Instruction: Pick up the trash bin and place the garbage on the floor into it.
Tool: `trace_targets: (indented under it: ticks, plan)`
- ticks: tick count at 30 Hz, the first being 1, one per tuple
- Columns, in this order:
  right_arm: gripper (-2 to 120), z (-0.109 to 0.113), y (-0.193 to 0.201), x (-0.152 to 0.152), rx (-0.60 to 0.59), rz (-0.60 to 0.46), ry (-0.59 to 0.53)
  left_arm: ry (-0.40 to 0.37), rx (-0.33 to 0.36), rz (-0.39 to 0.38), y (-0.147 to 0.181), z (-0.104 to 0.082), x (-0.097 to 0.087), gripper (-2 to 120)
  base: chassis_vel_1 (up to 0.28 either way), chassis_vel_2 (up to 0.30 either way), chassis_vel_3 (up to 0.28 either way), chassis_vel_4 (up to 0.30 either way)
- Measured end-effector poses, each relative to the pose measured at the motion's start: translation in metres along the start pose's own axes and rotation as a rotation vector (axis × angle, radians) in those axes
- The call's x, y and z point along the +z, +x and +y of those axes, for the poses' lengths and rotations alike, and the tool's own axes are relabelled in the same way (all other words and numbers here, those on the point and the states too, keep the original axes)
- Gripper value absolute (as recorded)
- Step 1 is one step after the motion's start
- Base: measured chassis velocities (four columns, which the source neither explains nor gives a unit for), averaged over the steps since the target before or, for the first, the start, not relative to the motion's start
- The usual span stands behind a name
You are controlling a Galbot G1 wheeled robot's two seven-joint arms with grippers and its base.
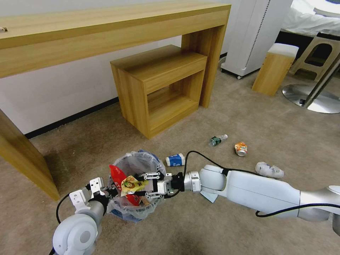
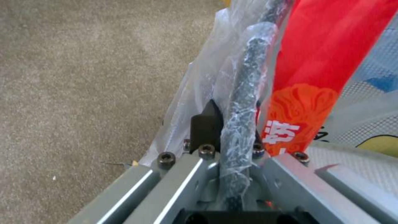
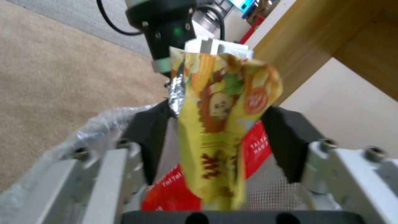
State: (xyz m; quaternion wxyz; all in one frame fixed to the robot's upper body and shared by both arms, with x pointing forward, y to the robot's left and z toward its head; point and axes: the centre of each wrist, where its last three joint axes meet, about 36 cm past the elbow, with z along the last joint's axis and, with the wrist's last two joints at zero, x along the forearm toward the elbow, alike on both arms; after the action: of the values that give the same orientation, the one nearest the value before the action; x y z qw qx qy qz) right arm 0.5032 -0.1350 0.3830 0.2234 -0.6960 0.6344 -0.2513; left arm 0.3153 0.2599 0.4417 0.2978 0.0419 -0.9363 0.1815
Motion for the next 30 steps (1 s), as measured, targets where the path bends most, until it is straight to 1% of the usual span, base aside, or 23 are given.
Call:
trace_targets:
  ticks: [3,4,6,7,9,10,17,23,30]
  plan:
    - [77,0.000,0.001,0.003,0.005,0.008,0.006,0.000,0.003,0.001,0.000,0.000,0.000,0,0.000,0.000,0.000,0.000]
    - [77,0.000,0.001,0.003,0.005,0.008,0.006,0.000,0.003,0.001,0.000,0.000,0.000,0,0.000,0.000,0.000,0.000]
    - [87,-0.002,0.003,0.004,0.010,0.013,0.012,0.000,0.005,0.003,0.000,0.000,0.001,0,0.000,0.000,0.000,0.000]
    - [87,-0.002,0.003,0.004,0.010,0.013,0.012,0.000,0.005,0.003,0.000,0.000,0.001,0,0.000,0.000,0.000,0.000]
    - [96,-0.004,0.004,0.006,0.017,0.020,0.016,-0.002,0.008,0.003,0.001,0.000,0.001,0,0.000,0.000,0.000,0.000]
    - [99,-0.005,0.006,0.006,0.019,0.024,0.021,-0.003,0.009,0.003,0.002,-0.001,0.001,0,0.000,0.000,0.000,0.000]
    - [100,-0.011,0.012,0.010,0.034,0.033,0.033,-0.005,0.012,0.007,0.003,-0.001,0.002,0,0.000,0.000,0.000,0.000]
    - [100,-0.015,0.018,0.007,0.053,0.034,0.035,-0.004,0.005,0.010,0.001,0.002,0.002,0,0.000,0.000,0.000,0.000]
    - [100,-0.020,0.020,-0.004,0.133,0.015,0.032,0.001,-0.001,0.017,-0.002,0.004,0.005,0,0.000,0.000,0.000,0.000]
